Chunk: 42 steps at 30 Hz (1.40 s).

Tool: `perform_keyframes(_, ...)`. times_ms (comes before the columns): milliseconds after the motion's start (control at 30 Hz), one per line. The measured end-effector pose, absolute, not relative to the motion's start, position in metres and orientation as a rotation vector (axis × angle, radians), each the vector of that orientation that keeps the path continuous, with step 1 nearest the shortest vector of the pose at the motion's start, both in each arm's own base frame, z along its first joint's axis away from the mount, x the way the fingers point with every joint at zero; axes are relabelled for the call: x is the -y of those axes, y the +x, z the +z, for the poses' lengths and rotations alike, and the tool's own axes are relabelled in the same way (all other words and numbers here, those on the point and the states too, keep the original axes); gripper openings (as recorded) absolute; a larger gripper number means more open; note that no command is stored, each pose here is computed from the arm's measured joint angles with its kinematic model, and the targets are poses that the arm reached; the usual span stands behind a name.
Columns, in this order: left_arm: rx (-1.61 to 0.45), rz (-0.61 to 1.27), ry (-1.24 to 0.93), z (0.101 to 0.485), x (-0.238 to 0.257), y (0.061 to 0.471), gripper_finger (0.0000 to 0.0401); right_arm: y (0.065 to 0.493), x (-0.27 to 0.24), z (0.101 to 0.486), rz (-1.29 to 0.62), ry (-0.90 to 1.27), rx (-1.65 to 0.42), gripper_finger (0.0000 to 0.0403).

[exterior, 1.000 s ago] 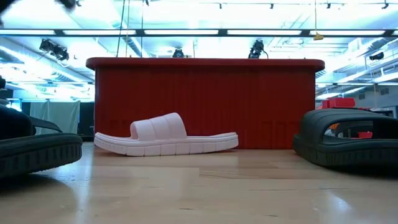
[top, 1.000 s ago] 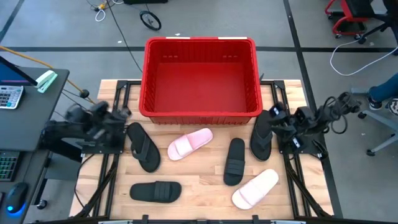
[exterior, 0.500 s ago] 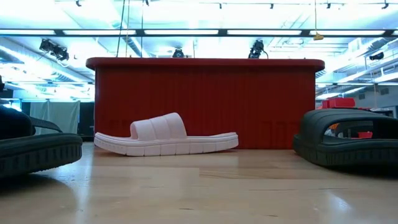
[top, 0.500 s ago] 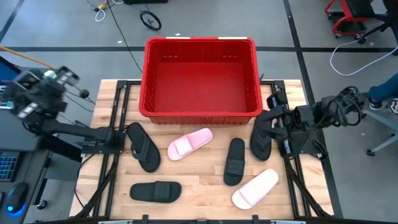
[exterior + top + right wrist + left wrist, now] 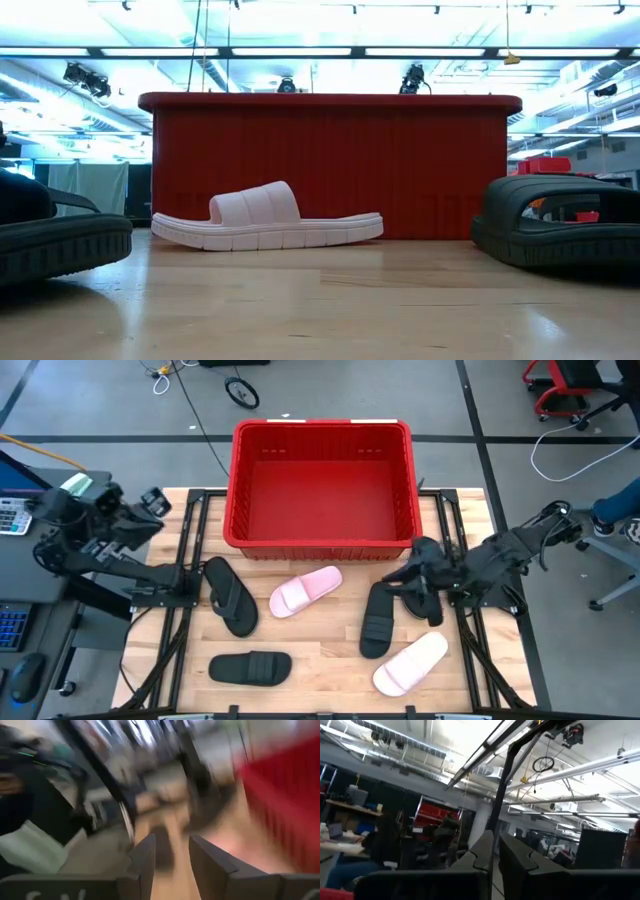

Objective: Pick and place slides into bin
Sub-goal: Put the right black slipper into the red bin

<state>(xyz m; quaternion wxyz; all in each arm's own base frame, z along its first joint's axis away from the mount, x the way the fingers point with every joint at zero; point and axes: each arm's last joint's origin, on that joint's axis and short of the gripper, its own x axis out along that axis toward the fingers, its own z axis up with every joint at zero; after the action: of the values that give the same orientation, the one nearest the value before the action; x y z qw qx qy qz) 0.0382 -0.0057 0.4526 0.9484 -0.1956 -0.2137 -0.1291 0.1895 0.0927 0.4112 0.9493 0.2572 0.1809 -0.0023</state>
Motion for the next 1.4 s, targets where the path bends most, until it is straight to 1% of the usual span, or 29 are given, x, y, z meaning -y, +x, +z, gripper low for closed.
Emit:
perform_keyframes(100, 0.382, -0.263, -0.445, 0.449, 0.007, 0.051, 0.0028, 0.178, -0.09, 0.386, -0.159, 0.743, -0.636, 0.0126)
perform_keyframes(167, 0.359, -0.26, -0.456, 0.448, 0.007, 0.058, 0.0028, 0.169, -0.087, 0.37, -0.295, 0.797, -0.804, 0.0126)
perform_keyframes(300, 0.342, -0.238, -0.397, 0.448, 0.008, 0.07, 0.0033, 0.152, -0.08, 0.342, -0.53, 0.787, -1.093, 0.0126)
perform_keyframes(400, 0.32, -0.22, -0.33, 0.446, 0.009, 0.079, 0.0036, 0.148, -0.08, 0.324, -0.572, 0.755, -1.206, 0.0126)
perform_keyframes(667, 0.294, -0.208, -0.3, 0.444, 0.01, 0.09, 0.0026, 0.154, -0.071, 0.266, -0.612, 0.724, -1.324, 0.0126)
perform_keyframes(767, 0.292, -0.208, -0.3, 0.444, 0.01, 0.09, 0.0027, 0.158, -0.059, 0.246, -0.598, 0.684, -1.343, 0.0126)
perform_keyframes(900, 0.293, -0.208, -0.301, 0.444, 0.01, 0.09, 0.0036, 0.158, -0.035, 0.227, -0.649, 0.671, -1.394, 0.0127)
perform_keyframes(1000, 0.289, -0.212, -0.328, 0.444, 0.01, 0.09, 0.004, 0.157, -0.02, 0.219, -0.638, 0.706, -1.45, 0.0138)
perform_keyframes(1067, 0.288, -0.215, -0.346, 0.444, 0.01, 0.09, 0.004, 0.158, -0.012, 0.216, -0.61, 0.703, -1.451, 0.0149)
perform_keyframes(1400, 0.279, -0.215, -0.353, 0.443, 0.01, 0.091, 0.0021, 0.162, 0.01, 0.214, -0.506, 0.506, -1.457, 0.0211)
